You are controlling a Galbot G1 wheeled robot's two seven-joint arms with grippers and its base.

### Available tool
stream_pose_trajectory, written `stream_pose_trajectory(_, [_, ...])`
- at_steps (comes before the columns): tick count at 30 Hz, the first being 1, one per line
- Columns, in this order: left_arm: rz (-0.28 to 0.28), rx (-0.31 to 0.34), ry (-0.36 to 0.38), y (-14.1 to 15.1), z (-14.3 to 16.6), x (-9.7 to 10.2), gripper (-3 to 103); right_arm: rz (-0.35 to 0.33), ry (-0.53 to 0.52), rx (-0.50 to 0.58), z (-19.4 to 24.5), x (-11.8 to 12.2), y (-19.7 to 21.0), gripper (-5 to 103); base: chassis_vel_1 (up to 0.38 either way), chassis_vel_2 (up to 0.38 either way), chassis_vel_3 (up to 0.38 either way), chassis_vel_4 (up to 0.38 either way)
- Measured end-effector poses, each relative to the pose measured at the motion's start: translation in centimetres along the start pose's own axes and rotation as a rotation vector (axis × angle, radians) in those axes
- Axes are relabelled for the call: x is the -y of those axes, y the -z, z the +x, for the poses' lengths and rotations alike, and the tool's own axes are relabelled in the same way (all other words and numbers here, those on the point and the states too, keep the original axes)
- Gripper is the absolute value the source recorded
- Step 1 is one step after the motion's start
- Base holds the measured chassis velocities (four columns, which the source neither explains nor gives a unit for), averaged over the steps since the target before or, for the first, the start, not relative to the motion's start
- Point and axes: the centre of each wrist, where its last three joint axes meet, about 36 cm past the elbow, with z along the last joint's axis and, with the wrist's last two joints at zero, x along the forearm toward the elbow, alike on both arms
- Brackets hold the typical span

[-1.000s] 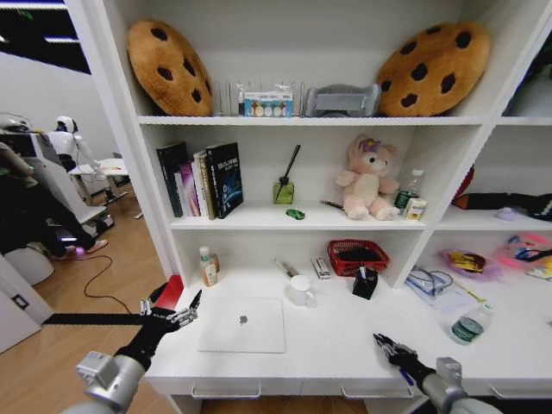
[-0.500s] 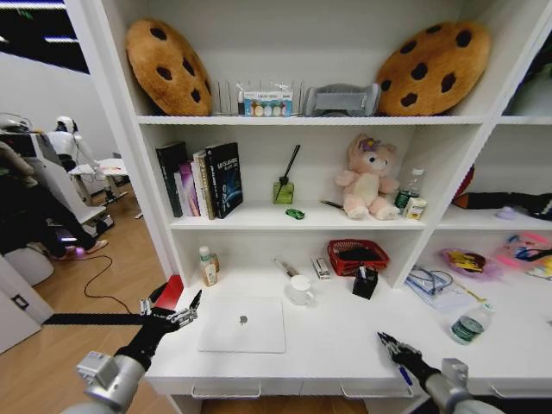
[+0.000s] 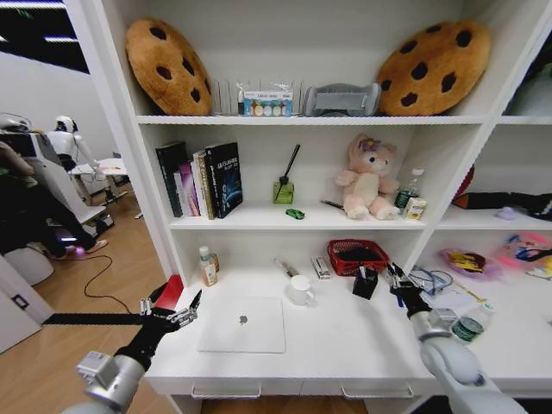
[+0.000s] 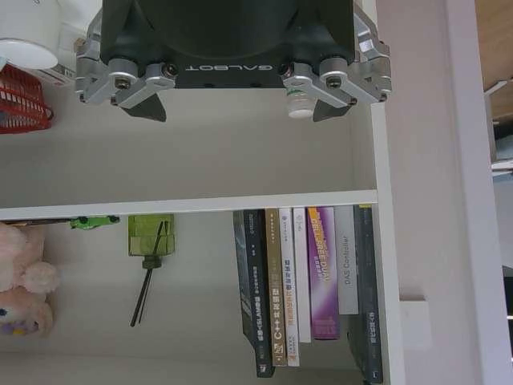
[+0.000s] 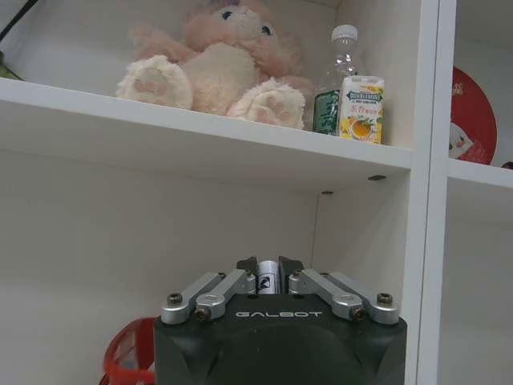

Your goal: Organize the objects on the table.

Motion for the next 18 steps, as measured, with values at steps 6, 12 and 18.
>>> stream_pose_trajectory(6, [0.0, 0.0, 0.0, 0.0, 0.0, 0.0, 100, 0.078, -0.077, 0.094, -3.2, 0.3, -2.5, 13, 0.0, 0.0, 0.0, 0.0])
stream_pose_trajectory(12, [0.0, 0.0, 0.0, 0.0, 0.0, 0.0, 100, 0.1, -0.101, 0.128, -3.6, 0.8, -4.0, 13, 0.0, 0.0, 0.0, 0.0])
stream_pose_trajectory(18, [0.0, 0.0, 0.0, 0.0, 0.0, 0.0, 100, 0.079, -0.101, 0.169, -4.2, 0.0, -5.0, 13, 0.0, 0.0, 0.0, 0.0])
